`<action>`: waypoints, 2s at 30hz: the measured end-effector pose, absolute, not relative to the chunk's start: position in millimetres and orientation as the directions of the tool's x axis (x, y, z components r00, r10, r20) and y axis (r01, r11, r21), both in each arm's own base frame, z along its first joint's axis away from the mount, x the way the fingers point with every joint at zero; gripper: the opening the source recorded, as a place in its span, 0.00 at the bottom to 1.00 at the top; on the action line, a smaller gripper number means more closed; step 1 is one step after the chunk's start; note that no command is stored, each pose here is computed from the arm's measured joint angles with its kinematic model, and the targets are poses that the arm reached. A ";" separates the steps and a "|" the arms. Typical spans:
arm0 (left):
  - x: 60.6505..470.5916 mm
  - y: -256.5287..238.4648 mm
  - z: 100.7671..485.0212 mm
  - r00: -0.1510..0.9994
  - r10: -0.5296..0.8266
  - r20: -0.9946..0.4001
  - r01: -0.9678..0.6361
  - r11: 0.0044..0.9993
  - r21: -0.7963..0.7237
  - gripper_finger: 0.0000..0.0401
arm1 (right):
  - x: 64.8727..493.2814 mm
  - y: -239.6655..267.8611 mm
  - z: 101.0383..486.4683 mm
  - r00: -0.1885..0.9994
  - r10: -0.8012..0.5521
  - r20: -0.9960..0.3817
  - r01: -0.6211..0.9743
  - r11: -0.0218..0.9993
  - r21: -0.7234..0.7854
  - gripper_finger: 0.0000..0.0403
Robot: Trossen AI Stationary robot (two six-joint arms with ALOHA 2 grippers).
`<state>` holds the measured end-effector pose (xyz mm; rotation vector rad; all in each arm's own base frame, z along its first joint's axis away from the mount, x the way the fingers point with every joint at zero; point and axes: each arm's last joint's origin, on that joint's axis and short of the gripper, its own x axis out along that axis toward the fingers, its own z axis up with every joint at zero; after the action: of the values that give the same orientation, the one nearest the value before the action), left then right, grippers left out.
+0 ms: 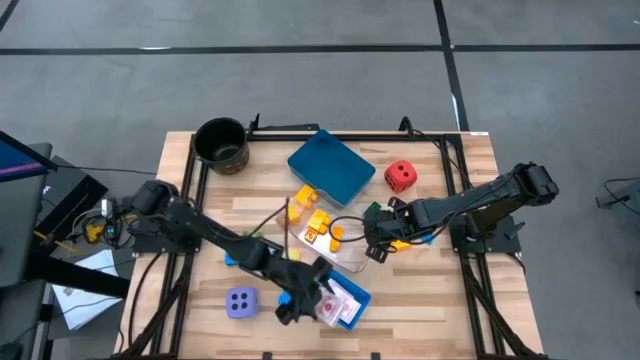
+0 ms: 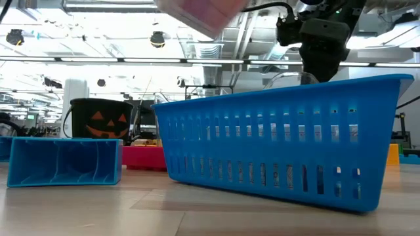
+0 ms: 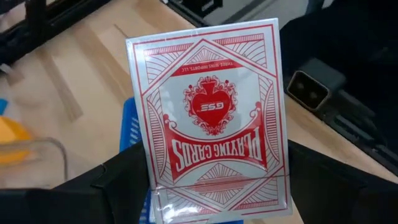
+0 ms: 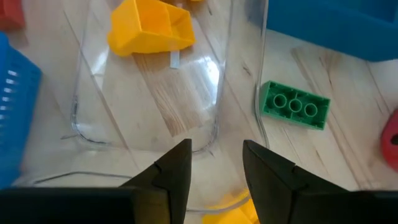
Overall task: Pick & Place Toys
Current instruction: Put the red playing card box into the blue bin
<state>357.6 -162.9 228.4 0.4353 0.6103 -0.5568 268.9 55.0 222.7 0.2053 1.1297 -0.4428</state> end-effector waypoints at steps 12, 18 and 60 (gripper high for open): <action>371.9 -156.7 209.5 0.681 -0.313 -0.662 0.595 0.764 0.250 0.78 | 270.5 55.4 223.2 0.368 -0.235 -0.900 0.443 0.895 -0.052 0.34; 372.8 -157.1 210.3 0.689 -0.317 -0.652 0.592 0.765 0.253 0.78 | 273.5 56.1 224.4 0.398 -0.227 -0.889 0.437 0.899 -0.034 0.34; 389.2 -149.1 186.4 0.689 -0.325 -0.648 0.582 0.781 0.228 0.81 | 276.5 123.8 301.0 0.703 -0.344 -0.623 0.292 0.938 -0.188 0.34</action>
<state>389.2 -149.1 186.4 0.4417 0.6261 -0.5261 276.5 123.8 301.0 -0.0769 0.7081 -0.3540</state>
